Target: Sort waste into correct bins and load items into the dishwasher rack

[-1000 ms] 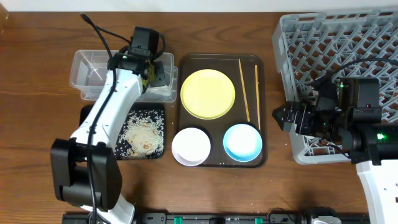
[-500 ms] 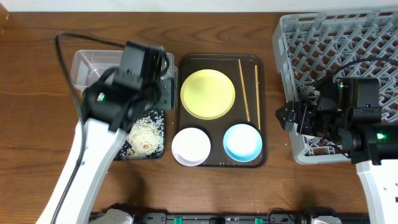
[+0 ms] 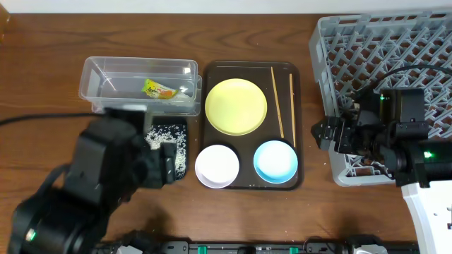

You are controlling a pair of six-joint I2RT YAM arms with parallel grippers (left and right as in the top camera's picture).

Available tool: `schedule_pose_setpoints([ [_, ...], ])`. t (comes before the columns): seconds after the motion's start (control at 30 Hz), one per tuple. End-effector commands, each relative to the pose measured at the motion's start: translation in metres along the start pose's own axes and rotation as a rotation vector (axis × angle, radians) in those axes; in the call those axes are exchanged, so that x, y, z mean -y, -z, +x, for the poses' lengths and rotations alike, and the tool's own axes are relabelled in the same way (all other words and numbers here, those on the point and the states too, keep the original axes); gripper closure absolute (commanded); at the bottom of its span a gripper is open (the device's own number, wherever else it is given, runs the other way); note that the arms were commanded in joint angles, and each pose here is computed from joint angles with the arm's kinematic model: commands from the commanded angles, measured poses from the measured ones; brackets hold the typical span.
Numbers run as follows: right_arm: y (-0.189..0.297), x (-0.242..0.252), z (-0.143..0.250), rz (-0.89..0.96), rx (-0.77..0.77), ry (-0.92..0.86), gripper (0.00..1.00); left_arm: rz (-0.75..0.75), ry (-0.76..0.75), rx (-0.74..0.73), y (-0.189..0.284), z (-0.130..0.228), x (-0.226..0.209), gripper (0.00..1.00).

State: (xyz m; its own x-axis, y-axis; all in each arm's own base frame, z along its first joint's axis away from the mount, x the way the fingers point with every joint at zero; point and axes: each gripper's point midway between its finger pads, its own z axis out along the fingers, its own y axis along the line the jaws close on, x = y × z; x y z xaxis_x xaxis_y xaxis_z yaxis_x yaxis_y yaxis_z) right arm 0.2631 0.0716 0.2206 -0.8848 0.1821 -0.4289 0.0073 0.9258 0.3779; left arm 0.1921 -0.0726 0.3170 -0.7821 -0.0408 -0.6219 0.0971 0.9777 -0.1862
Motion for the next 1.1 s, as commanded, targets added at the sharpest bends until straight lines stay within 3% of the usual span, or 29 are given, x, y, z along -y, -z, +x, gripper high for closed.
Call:
schedule_pose_setpoints([
  [0.0, -0.002, 0.002, 0.002, 0.012, -0.005, 0.012, 0.01, 0.027, 0.006, 0.031, 0.013, 0.001, 0.002, 0.17],
  [0.53, -0.002, 0.002, 0.002, 0.012, -0.007, 0.012, 0.01, 0.024, -0.011, 0.066, 0.021, 0.003, -0.002, 0.11],
  [0.8, -0.002, 0.002, 0.002, 0.012, -0.007, 0.012, 0.01, -0.116, 0.049, 0.353, 0.019, -0.014, -0.045, 0.1],
  [1.07, -0.002, 0.002, 0.002, 0.012, -0.007, 0.012, 0.01, -0.163, 0.134, 0.604, -0.012, 0.002, -0.079, 0.09],
])
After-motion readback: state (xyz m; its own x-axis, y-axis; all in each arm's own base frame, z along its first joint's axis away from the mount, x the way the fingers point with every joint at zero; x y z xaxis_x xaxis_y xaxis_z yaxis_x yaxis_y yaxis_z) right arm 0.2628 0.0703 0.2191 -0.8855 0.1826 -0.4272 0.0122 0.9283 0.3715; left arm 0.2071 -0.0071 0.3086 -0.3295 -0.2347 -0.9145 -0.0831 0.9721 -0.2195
